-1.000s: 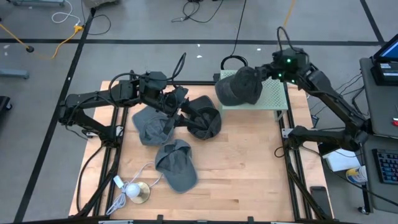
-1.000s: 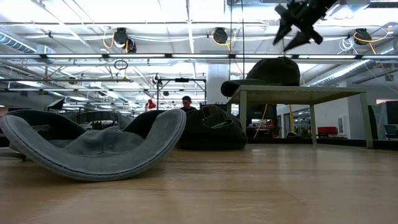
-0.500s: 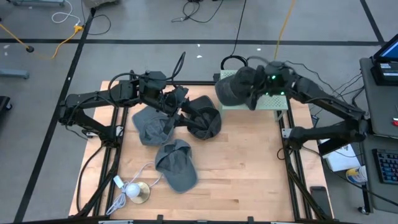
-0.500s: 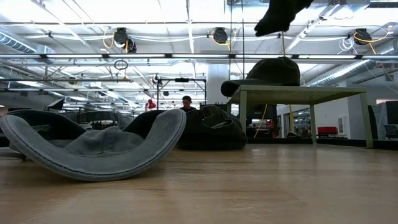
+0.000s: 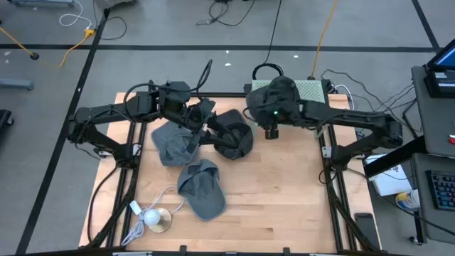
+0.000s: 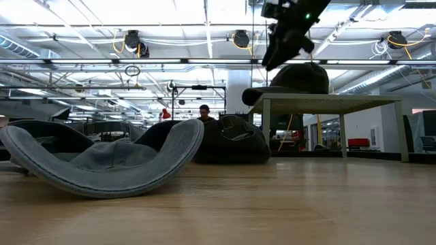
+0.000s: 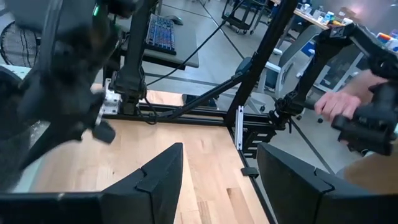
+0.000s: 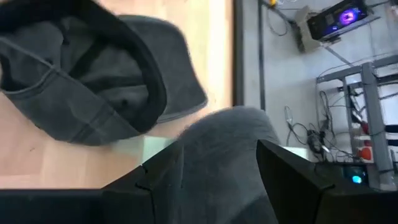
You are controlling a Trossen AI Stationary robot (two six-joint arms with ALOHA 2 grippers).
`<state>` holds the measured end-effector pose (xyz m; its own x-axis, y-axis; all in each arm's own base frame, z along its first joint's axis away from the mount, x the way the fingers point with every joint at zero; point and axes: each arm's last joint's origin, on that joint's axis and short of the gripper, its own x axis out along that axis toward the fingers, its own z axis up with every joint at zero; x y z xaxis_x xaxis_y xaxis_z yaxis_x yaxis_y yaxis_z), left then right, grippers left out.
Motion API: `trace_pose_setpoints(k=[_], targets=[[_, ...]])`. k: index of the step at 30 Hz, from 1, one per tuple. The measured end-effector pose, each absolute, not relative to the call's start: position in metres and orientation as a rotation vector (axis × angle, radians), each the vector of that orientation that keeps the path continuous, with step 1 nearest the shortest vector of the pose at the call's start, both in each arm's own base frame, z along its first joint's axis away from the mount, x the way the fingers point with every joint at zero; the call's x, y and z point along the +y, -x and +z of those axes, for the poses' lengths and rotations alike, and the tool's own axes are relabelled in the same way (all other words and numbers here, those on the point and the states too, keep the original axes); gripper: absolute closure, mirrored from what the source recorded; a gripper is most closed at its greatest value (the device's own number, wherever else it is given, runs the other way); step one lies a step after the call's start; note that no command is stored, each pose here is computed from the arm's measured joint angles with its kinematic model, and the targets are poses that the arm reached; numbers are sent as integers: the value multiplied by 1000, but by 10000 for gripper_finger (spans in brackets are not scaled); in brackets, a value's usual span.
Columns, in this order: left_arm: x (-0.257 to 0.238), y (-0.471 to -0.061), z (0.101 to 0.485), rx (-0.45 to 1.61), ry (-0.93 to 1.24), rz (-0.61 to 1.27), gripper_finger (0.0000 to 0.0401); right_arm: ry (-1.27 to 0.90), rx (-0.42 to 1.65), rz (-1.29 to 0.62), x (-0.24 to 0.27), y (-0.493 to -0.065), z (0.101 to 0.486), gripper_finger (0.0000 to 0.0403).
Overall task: Pick & Place hat
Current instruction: Put the bottom black cap on the shelf
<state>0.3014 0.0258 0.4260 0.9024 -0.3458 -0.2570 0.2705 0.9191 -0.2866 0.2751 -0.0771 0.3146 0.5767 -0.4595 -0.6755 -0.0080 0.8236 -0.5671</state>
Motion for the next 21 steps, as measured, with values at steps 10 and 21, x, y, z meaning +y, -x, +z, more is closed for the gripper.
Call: trace_pose_setpoints(k=[10, 21], targets=[[25, -301, 426, 310, 251, -342, 190, 648, 1005, -277, -86, -298, 284, 207], [25, -301, 426, 314, 257, -343, 190, 726, 1041, -387, -101, -302, 281, 207]])
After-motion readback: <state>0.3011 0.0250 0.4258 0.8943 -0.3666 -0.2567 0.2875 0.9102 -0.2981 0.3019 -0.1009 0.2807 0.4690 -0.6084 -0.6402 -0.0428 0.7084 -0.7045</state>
